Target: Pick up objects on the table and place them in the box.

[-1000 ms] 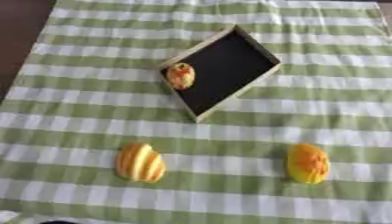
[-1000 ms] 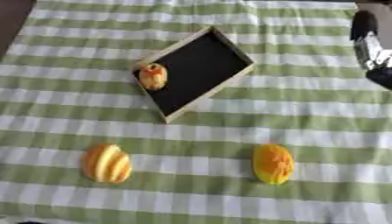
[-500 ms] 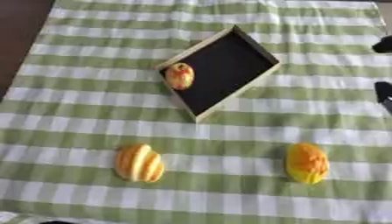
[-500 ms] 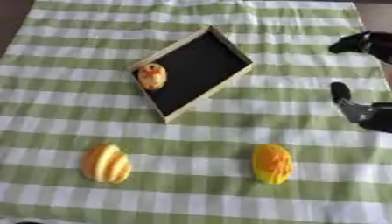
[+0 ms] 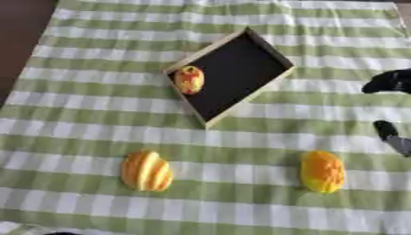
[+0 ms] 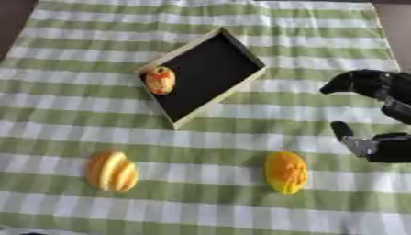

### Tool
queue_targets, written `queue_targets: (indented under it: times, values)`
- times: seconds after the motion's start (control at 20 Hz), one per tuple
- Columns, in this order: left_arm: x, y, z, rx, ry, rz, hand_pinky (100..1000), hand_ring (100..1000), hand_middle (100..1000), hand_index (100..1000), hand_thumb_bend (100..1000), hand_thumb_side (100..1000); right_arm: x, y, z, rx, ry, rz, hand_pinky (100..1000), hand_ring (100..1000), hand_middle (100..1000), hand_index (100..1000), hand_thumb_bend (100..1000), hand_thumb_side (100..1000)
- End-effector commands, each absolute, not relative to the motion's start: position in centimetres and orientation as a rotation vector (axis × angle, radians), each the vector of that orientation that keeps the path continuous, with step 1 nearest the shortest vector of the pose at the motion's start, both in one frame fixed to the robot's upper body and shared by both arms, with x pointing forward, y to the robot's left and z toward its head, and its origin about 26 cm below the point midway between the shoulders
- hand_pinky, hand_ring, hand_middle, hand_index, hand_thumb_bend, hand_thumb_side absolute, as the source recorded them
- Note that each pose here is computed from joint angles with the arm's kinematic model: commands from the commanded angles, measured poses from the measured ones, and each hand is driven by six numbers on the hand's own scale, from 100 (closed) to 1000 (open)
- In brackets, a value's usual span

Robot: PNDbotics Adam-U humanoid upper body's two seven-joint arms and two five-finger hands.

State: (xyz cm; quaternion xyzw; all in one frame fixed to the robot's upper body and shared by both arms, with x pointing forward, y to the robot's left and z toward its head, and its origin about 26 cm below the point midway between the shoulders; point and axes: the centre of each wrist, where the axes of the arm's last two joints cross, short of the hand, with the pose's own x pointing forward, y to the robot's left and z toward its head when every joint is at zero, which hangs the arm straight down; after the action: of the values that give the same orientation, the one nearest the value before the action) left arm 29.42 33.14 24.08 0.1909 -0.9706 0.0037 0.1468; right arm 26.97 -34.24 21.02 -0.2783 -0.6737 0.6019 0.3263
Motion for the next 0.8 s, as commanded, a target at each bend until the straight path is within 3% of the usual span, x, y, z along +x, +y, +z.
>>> queue_targets:
  times: [0.05, 0.35, 0.6, 0.8]
  values:
    - [29.0, 33.4, 25.1, 0.567, -2.816, -0.026, 801, 811, 722, 871, 100, 422, 26.7, -34.2, 21.4, -0.713, -1.724, 1.639, 876, 914, 791, 865, 100, 221]
    - [29.0, 33.3, 24.9, 0.548, -2.804, -0.035, 801, 811, 721, 871, 100, 432, 26.7, -33.7, 20.8, -0.636, -1.707, 1.690, 893, 923, 782, 867, 100, 156]
    - [29.1, 33.1, 24.8, 0.530, -2.800, -0.046, 801, 811, 720, 871, 100, 436, 26.7, -33.2, 20.2, -0.576, -1.670, 1.760, 910, 937, 791, 886, 100, 392]
    - [29.1, 33.1, 24.7, 0.518, -2.794, -0.050, 801, 811, 719, 870, 100, 447, 26.7, -32.7, 19.9, -0.551, -1.658, 1.810, 918, 942, 800, 899, 100, 399]
